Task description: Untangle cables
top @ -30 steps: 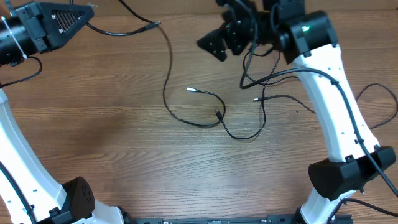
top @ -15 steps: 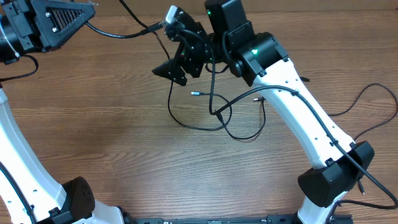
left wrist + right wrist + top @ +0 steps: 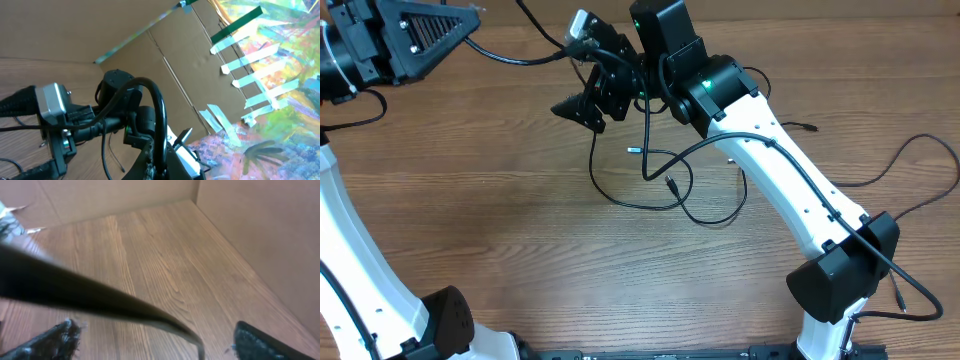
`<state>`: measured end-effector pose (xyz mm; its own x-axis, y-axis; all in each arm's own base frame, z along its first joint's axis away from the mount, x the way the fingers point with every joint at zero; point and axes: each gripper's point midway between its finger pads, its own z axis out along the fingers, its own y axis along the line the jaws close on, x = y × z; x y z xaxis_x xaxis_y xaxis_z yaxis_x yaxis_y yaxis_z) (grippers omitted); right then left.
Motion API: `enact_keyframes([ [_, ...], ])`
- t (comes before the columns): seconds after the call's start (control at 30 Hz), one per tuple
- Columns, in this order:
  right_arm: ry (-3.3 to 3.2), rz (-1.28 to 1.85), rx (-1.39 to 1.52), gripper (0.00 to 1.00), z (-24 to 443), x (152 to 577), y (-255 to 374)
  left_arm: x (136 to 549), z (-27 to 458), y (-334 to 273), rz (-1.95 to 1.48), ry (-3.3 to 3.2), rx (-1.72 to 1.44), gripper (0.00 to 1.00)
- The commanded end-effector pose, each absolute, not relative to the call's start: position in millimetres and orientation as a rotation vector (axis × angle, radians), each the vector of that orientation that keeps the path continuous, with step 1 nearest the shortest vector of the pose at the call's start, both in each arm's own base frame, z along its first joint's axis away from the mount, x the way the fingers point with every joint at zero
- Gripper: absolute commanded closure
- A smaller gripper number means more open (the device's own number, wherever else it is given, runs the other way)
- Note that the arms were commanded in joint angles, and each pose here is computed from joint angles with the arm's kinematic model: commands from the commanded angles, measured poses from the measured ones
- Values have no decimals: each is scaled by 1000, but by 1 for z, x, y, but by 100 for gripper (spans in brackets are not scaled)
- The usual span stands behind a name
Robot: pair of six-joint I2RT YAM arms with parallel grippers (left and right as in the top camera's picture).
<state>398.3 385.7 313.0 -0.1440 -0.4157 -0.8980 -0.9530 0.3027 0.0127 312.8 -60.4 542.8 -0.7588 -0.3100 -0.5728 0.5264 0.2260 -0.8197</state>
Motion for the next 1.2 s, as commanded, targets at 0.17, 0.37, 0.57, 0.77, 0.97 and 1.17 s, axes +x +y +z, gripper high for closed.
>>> enact_keyframes([
  [0.17, 1872, 712, -1227, 96, 277, 408, 375, 293, 557, -70, -1606, 1812, 267, 96],
  [0.37, 1934, 684, -1162, 96, 273, 415, 370, 293, 557, -70, -1596, 1807, 279, 96],
  [0.57, 1889, 728, -1179, 11, 280, 411, 377, 293, 557, -70, -1596, 1806, 279, 96],
  [0.77, 1770, 815, -1192, 15, 296, 412, 393, 293, 557, -70, -1599, 1808, 275, 96],
  [0.97, 1687, 921, -1118, 27, 323, 414, 406, 293, 557, -70, -1604, 1811, 269, 96],
  [1.17, 1671, 971, -1054, 96, 336, 416, 412, 293, 557, -70, -1592, 1805, 282, 96],
])
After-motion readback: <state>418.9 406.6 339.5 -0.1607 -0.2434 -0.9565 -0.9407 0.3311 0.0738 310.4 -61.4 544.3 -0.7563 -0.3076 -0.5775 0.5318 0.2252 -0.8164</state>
